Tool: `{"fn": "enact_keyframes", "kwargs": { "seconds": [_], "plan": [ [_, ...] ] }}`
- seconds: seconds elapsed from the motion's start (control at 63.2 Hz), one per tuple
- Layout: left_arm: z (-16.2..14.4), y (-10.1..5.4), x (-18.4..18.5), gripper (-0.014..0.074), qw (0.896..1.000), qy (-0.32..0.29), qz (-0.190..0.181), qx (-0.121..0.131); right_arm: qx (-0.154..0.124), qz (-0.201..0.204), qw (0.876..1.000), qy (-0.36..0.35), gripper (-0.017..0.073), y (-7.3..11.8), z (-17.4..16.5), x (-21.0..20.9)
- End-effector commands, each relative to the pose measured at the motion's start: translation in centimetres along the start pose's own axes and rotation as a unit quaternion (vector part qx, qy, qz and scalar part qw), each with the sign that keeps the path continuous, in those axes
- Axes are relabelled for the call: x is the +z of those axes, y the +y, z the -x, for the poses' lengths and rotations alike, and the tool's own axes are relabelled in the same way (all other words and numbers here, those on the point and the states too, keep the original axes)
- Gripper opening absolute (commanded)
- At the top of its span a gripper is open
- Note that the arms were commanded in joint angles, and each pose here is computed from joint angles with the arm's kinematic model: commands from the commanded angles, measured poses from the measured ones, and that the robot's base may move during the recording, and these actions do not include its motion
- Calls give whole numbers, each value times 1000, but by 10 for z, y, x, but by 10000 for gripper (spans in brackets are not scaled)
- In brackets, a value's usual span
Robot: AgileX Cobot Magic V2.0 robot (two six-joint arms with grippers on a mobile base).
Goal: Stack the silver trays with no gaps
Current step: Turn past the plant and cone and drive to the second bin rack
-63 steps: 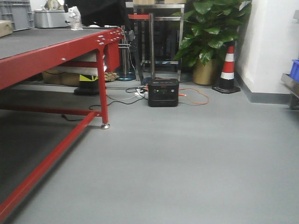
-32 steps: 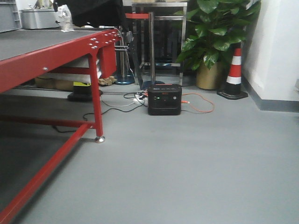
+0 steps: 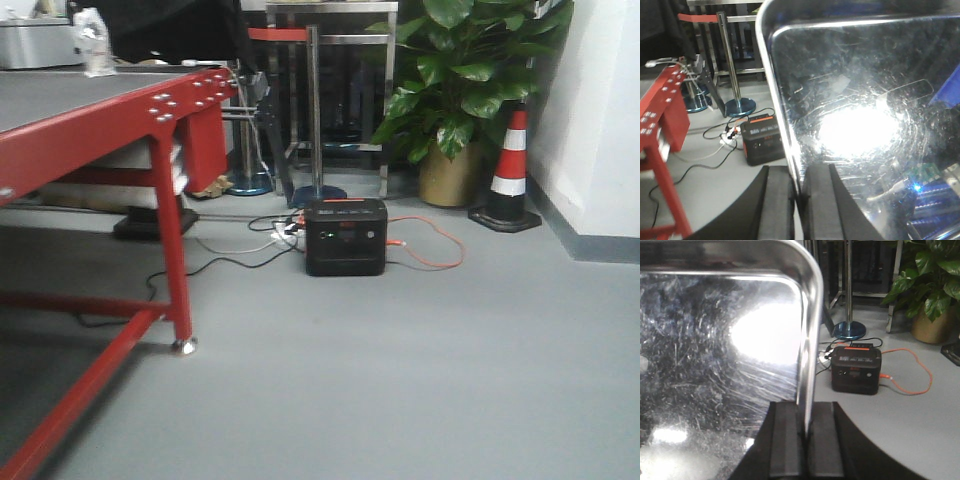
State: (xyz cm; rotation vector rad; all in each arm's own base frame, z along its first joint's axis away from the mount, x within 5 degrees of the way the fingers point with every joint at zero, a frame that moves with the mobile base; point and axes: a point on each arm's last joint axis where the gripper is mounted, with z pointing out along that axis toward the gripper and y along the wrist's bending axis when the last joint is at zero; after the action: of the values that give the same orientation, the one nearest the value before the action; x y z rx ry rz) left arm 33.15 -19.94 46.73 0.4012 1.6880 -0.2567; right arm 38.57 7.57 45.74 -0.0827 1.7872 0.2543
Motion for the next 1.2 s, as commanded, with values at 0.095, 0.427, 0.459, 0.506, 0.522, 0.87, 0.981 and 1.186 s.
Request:
{"fn": "enact_keyframes", "kwargs": {
  "seconds": [0.095, 0.427, 0.459, 0.506, 0.522, 0.87, 0.981, 1.186],
  "plan": [
    [11, -5, -6, 11, 999, -36, -16, 0, -3, 9, 999, -40, -81, 5, 13, -9],
    [11, -5, -6, 11, 999, -36, -16, 0, -3, 10, 999, -43, -81, 5, 14, -9],
    [11, -5, -6, 11, 999, -36, -16, 0, -3, 10, 999, -43, -81, 5, 14, -9],
    [11, -5, -6, 11, 999, -36, -16, 0, -2, 10, 999, -43, -81, 6, 14, -9],
    [11, -5, -6, 11, 999, -36, -16, 0, -2, 10, 999, -43, -81, 6, 14, -9],
    [10, -5, -6, 11, 999, -35, -16, 0, -2, 10, 999, -44, -81, 6, 14, -9],
    [10, -5, -6, 11, 999, -35, -16, 0, -2, 10, 999, -46, -81, 6, 14, -9],
    [10, -5, -6, 11, 999, -35, -16, 0, -2, 10, 999, -46, -81, 6, 14, -9]
  ]
}}
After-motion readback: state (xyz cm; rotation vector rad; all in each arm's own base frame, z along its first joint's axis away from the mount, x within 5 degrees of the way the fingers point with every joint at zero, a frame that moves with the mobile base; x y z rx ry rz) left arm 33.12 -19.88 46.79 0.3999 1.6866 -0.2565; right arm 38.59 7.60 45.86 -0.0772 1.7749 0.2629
